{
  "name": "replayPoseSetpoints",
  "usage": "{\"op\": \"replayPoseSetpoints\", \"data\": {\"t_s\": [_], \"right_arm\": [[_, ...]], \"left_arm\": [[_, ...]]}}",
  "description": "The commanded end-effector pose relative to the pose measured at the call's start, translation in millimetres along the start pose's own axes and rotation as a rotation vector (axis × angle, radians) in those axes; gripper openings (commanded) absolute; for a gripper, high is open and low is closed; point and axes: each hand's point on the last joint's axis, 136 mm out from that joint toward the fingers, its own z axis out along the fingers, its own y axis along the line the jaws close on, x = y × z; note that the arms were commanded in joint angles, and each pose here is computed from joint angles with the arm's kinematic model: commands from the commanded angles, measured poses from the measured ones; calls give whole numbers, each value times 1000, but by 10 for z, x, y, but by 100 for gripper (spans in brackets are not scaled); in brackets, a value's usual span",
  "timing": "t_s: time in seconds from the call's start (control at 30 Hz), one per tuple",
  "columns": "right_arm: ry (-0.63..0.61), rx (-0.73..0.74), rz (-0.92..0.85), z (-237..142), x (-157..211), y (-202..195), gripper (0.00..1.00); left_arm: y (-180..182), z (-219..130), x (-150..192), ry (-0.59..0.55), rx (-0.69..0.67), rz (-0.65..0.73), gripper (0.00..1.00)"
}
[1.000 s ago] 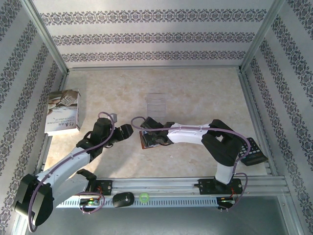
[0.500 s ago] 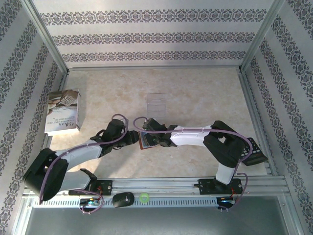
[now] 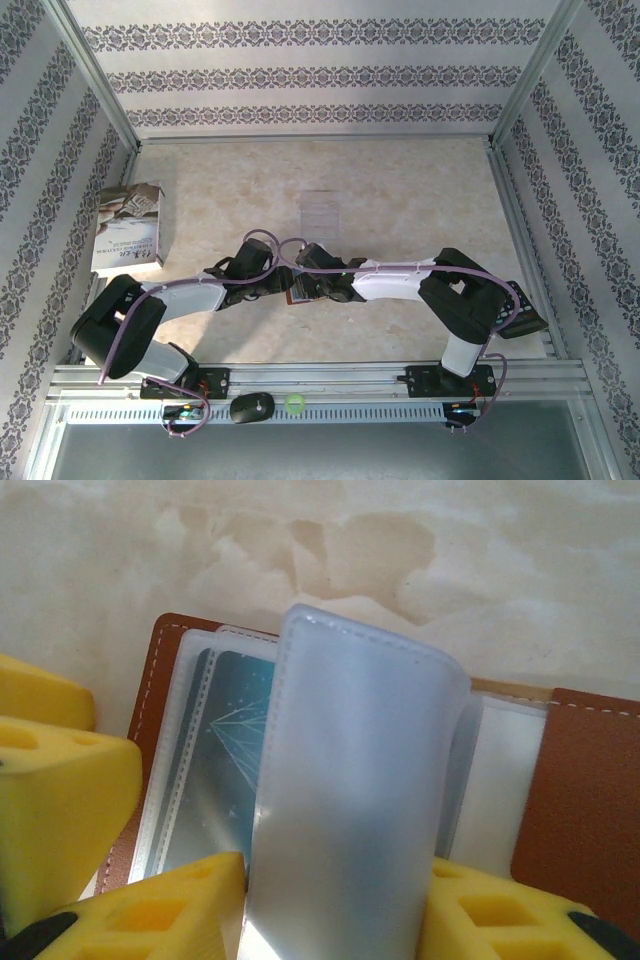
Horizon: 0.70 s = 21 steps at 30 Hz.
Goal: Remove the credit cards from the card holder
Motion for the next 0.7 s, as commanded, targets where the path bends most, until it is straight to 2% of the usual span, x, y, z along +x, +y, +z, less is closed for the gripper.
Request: {"op": "replayPoseSetpoints", "data": {"t_s": [0.0,0.07,0.2,0.3,0.47,0.67], "right_arm": [[49,-19,3,7,166,12,45],[49,-23,9,13,166,15,45],[44,-29,13,7,157,22,45],[35,-44,9,-13,138,51,46],[1,-87,2,-74,88,112,51],[-8,-106,8,-89,70,132,50]], "left_arm": [[-38,60,67,23,-5,46,52],[-52,66,80,20,2,51,56],[-37,93,122,28,-1,45,57],[-103,69,111,1,46,39,64],[-189,63,89,-8,67,56,66],[-247,135,118,15,69,75,67]]}}
